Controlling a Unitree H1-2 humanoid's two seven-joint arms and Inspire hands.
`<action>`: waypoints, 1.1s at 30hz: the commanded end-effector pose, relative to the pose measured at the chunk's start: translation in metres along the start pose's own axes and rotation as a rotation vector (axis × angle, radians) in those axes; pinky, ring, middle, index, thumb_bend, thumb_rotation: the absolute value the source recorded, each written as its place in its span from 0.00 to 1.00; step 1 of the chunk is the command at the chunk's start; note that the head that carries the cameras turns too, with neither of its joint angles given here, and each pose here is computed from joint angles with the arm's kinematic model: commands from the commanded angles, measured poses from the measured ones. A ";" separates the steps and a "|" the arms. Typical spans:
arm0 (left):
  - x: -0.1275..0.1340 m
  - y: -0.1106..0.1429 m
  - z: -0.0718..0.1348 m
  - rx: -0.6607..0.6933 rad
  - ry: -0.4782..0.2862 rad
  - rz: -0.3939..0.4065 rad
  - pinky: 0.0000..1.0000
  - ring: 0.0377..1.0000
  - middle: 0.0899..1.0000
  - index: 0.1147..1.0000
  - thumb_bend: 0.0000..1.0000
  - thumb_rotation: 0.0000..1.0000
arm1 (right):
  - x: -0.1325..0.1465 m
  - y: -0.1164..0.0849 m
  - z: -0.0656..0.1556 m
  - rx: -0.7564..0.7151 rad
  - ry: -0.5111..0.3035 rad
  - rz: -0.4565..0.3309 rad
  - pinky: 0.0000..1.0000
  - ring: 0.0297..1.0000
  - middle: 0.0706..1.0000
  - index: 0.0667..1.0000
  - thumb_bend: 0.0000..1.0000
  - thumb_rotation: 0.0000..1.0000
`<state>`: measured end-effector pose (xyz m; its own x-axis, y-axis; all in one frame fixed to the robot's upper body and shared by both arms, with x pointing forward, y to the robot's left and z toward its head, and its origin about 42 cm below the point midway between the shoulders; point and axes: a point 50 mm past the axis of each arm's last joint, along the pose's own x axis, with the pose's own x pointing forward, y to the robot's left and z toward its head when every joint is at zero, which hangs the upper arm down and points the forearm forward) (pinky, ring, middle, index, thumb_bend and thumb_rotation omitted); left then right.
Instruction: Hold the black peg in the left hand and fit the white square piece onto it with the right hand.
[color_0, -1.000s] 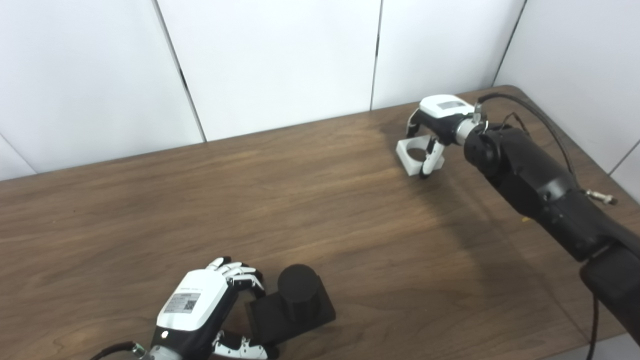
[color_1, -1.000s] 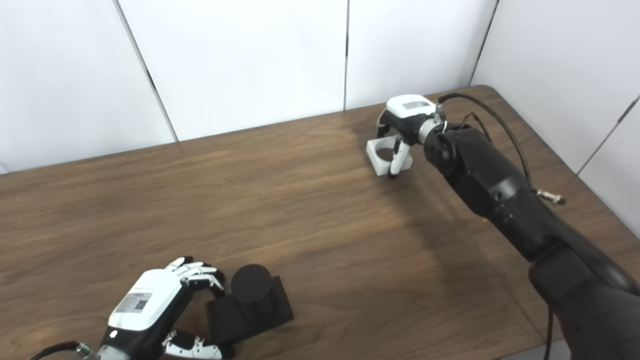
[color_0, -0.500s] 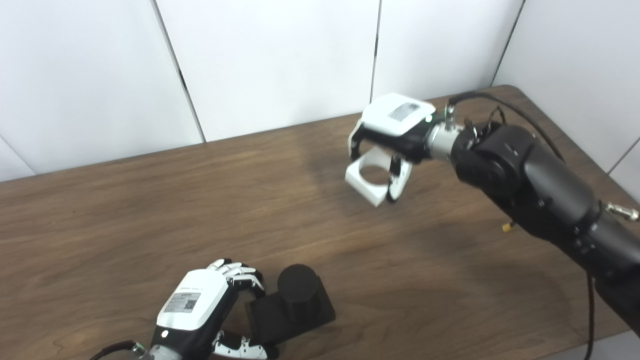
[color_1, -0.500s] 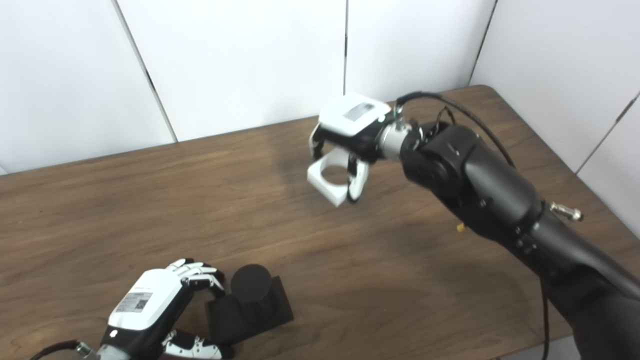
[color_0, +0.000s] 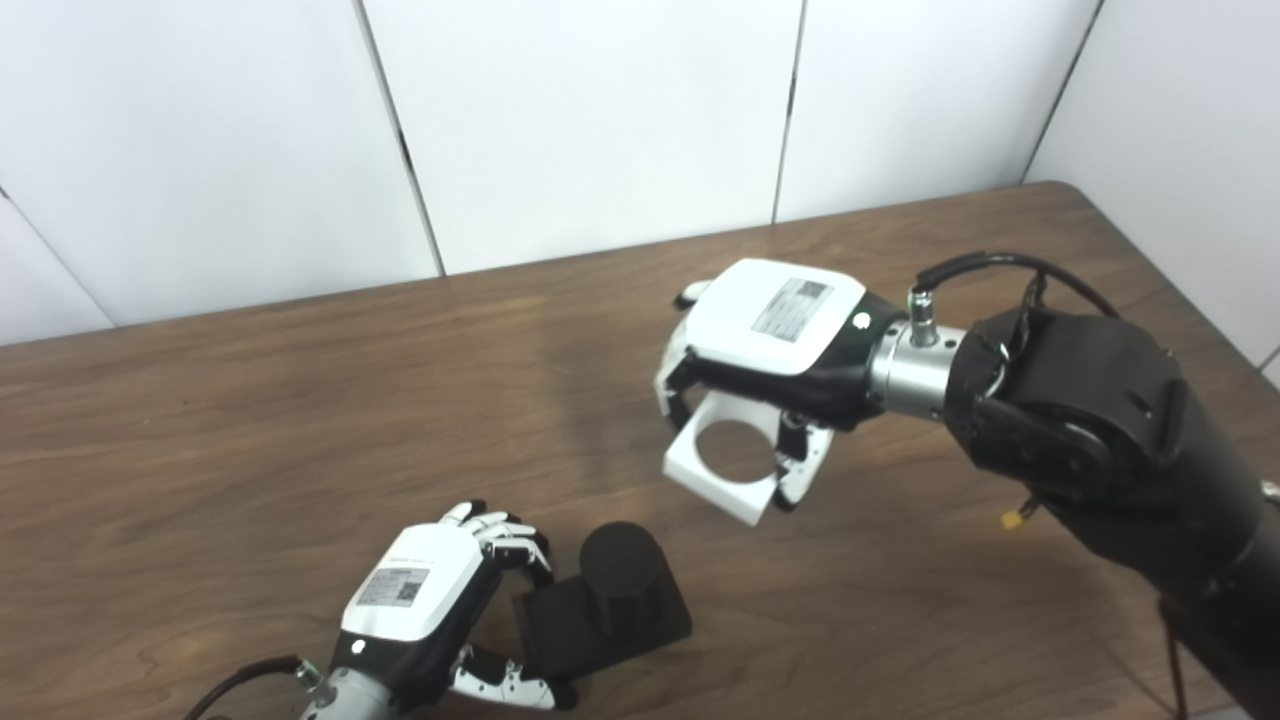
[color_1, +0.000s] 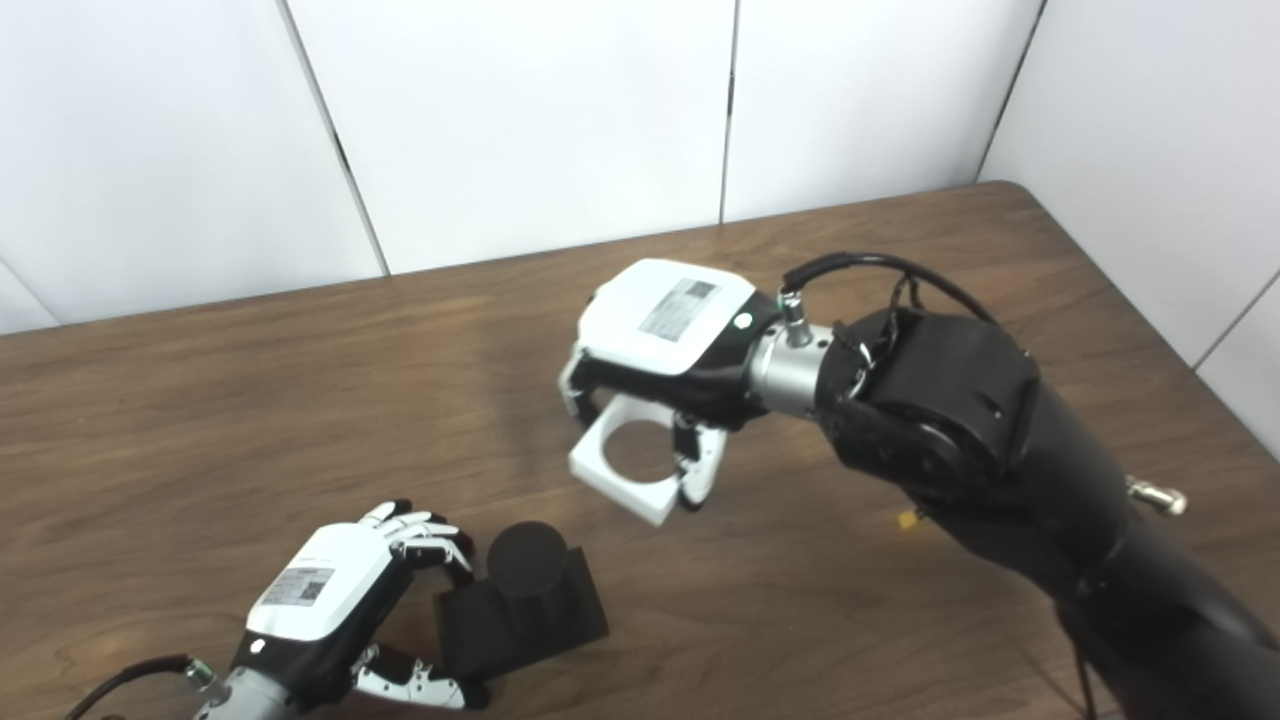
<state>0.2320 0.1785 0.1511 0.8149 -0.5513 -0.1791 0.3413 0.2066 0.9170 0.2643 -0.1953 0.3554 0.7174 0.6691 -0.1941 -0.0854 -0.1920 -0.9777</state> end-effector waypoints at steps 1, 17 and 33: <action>-0.001 -0.013 -0.004 0.028 0.044 -0.092 0.95 0.86 0.77 0.42 0.51 0.05 | -0.002 -0.017 0.002 -0.026 -0.009 -0.067 0.89 0.77 0.70 0.45 0.52 0.13; 0.003 -0.012 0.006 0.019 0.052 -0.096 0.96 0.87 0.77 0.42 0.51 0.05 | 0.013 -0.012 0.020 -0.018 -0.098 -0.060 0.92 0.80 0.74 0.45 0.52 0.14; 0.003 -0.013 0.009 -0.004 0.046 -0.082 0.97 0.87 0.77 0.42 0.51 0.05 | 0.022 0.023 0.023 0.034 -0.119 0.028 0.92 0.84 0.75 0.45 0.52 0.14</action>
<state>0.2303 0.1672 0.1542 0.8292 -0.5236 -0.1957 0.3465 0.2069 0.9149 0.2590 -0.1707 0.3175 0.6177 0.7352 -0.2791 -0.1965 -0.1993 -0.9600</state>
